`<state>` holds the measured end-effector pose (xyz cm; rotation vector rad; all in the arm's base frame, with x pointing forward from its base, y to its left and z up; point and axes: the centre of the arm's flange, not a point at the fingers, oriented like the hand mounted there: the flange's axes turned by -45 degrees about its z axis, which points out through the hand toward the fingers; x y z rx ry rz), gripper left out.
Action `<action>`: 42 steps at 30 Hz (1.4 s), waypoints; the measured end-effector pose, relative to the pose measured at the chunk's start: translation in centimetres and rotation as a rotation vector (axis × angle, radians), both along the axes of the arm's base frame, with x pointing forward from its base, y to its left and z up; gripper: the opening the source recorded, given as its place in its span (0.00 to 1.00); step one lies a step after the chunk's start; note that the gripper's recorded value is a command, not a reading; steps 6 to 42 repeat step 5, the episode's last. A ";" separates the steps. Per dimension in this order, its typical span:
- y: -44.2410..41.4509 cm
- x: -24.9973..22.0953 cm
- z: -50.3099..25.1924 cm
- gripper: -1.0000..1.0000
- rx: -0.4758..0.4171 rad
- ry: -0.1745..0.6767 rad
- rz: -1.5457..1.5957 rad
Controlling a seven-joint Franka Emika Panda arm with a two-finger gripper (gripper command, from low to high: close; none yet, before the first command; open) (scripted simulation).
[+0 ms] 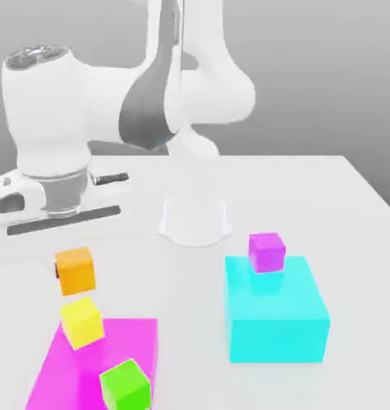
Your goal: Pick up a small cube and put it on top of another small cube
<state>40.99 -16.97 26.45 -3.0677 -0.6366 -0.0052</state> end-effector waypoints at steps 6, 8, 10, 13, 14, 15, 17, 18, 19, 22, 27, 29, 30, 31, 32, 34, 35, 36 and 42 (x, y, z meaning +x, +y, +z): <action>-0.1 -0.2 -2.0 1.00 -0.004 0.001 -0.003; -0.1 -0.2 -2.0 1.00 -0.004 0.001 -0.003; -0.1 -0.2 -2.0 1.00 -0.004 0.001 -0.003; -0.1 -0.2 -2.0 1.00 -0.004 0.001 -0.003; -0.1 -0.2 -2.0 1.00 -0.004 0.001 -0.003; -0.1 -0.2 -2.0 1.00 -0.004 0.001 -0.003; -0.1 -0.2 -2.0 1.00 -0.004 0.001 -0.003; -0.1 -0.2 -2.0 1.00 -0.004 0.001 -0.003; -0.1 -0.2 -2.0 1.00 -0.004 0.001 -0.003; -0.1 -0.2 -2.0 1.00 -0.004 0.001 -0.003; -0.1 -0.2 -2.0 1.00 -0.004 0.001 -0.003; -0.1 -0.2 -2.0 1.00 -0.004 0.001 -0.003; -0.1 -0.2 -2.0 1.00 -0.004 0.001 -0.003; -0.1 -0.2 -2.0 1.00 -0.004 0.001 -0.003; -0.1 -0.2 -2.0 1.00 -0.004 0.001 -0.003; -0.1 -0.2 -2.0 1.00 -0.004 0.001 -0.003; -0.1 -0.2 -2.0 1.00 -0.004 0.001 -0.003; -0.1 -0.2 -2.0 1.00 -0.004 0.001 -0.003; -0.1 -0.2 -2.0 1.00 -0.004 0.001 -0.003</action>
